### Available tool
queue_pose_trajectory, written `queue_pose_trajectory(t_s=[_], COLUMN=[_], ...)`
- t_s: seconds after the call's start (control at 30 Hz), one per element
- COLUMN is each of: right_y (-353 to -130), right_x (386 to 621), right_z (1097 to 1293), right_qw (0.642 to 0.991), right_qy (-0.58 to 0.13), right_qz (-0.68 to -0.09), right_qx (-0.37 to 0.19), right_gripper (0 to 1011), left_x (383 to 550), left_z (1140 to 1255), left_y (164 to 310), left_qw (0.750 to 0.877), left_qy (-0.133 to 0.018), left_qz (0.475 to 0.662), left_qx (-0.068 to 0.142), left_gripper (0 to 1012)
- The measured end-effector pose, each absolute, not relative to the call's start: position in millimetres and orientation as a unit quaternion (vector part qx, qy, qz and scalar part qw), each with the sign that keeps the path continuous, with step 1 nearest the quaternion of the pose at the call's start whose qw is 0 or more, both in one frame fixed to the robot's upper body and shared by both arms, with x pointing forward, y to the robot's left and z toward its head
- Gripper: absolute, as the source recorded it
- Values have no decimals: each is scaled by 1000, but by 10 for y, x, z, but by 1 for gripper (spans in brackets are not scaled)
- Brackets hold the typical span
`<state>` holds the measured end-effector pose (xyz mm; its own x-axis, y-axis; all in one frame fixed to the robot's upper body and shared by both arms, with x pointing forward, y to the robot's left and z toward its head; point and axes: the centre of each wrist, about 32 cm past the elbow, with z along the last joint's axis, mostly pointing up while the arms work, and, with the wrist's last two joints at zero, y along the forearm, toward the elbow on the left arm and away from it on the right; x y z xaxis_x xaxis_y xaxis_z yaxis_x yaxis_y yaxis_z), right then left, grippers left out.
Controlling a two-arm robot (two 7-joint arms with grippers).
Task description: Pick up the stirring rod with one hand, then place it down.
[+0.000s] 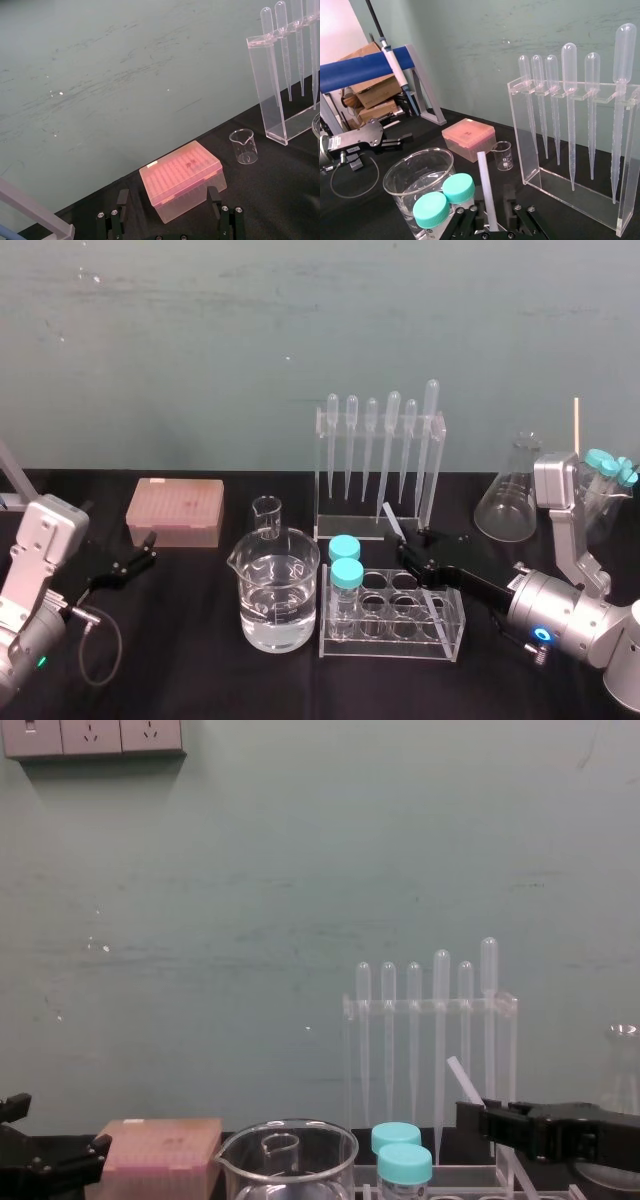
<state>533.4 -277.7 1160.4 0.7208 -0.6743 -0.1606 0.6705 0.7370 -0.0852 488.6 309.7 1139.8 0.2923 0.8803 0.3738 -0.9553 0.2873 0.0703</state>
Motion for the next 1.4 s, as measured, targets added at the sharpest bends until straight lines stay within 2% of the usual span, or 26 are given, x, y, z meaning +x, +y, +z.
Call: queue_pose_trajectory(t_s=[0.2, 0.27, 0.57, 0.9, 1.1, 1.23, 1.4], right_y=[-2777, -2777, -2792, -2767, -2798, -2841, -2892], right_x=[5334, 5334, 5325, 5365, 5451, 5466, 5429], right_z=[11604, 11604, 11627, 11758, 11789, 11752, 11666], right_qw=[928, 927, 926, 918, 903, 898, 899], right_qy=[91, 91, 69, -51, -95, -109, -109], right_qz=[-362, -363, -370, -378, -379, -379, -382], right_qx=[-10, -10, 11, 110, 179, 196, 184], right_gripper=[101, 71, 67, 67, 67, 67, 67], left_x=[4886, 4886, 4886, 4886, 4886, 4886, 4886], left_z=[11398, 11398, 11398, 11398, 11398, 11398, 11398], left_y=[3097, 3097, 3097, 3097, 3097, 3097, 3097], left_qw=[791, 791, 791, 791, 791, 791, 791], left_qy=[-132, -132, -132, -132, -132, -132, -132], left_qz=[580, 580, 580, 580, 580, 580, 580], left_qx=[142, 141, 142, 142, 142, 141, 142], left_gripper=[1000, 1000, 1000, 1000, 1000, 1000, 1000])
